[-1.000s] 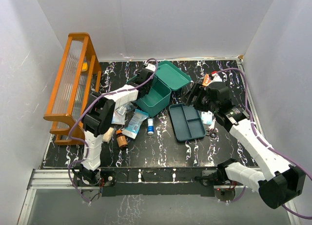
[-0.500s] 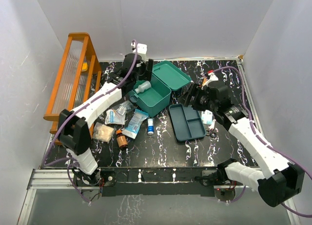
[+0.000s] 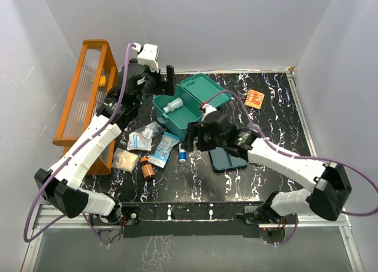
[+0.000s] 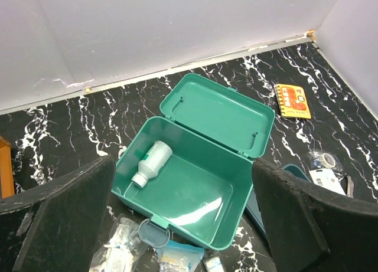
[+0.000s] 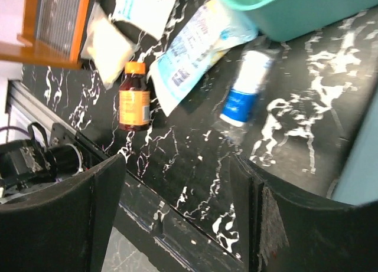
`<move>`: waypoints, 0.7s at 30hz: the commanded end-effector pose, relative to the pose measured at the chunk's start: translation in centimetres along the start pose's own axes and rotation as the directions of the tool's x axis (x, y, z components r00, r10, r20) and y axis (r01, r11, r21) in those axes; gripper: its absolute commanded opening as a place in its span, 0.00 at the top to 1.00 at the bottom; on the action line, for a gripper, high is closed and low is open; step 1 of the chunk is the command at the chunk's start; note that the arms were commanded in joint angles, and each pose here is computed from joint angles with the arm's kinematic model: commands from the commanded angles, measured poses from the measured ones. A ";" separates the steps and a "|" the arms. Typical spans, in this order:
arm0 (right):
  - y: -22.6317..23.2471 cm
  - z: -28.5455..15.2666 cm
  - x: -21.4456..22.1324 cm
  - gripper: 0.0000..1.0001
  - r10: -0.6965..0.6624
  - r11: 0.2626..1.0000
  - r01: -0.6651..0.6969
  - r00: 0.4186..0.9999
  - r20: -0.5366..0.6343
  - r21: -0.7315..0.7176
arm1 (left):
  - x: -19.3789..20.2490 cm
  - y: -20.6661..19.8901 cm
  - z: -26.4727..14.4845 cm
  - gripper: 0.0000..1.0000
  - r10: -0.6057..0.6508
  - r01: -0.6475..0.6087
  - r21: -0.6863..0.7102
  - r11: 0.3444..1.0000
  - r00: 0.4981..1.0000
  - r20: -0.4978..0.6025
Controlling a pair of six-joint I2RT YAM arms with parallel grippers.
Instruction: Organize the medicine kit
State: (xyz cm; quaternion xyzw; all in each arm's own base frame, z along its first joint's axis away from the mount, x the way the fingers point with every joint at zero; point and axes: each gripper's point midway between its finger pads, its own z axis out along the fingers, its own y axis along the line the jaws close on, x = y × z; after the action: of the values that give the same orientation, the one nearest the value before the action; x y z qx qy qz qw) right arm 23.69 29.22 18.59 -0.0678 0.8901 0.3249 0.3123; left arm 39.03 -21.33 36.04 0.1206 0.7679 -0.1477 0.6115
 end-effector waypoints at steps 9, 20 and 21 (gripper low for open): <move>11.8 5.6 4.8 0.25 -0.235 0.969 0.233 0.972 -0.012 -0.083 | -8.1 1.9 -8.9 0.01 -0.020 0.030 -0.039 0.999 0.968 0.249; 12.8 10.5 10.2 0.28 -0.360 0.931 0.366 0.914 -0.185 -0.006 | -9.7 2.9 -11.3 0.01 -0.025 0.051 -0.069 0.996 0.942 0.336; 12.7 10.9 10.5 0.30 -0.368 0.927 0.375 0.909 -0.195 -0.005 | -9.7 3.0 -11.3 0.01 -0.025 0.054 -0.074 0.996 0.940 0.340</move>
State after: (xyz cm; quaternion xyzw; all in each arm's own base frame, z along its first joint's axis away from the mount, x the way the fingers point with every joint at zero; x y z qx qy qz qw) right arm 15.74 46.26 12.07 -0.2562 0.8946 0.2534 0.2641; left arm 32.67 -15.78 45.60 0.0777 0.6860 -0.1525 0.7072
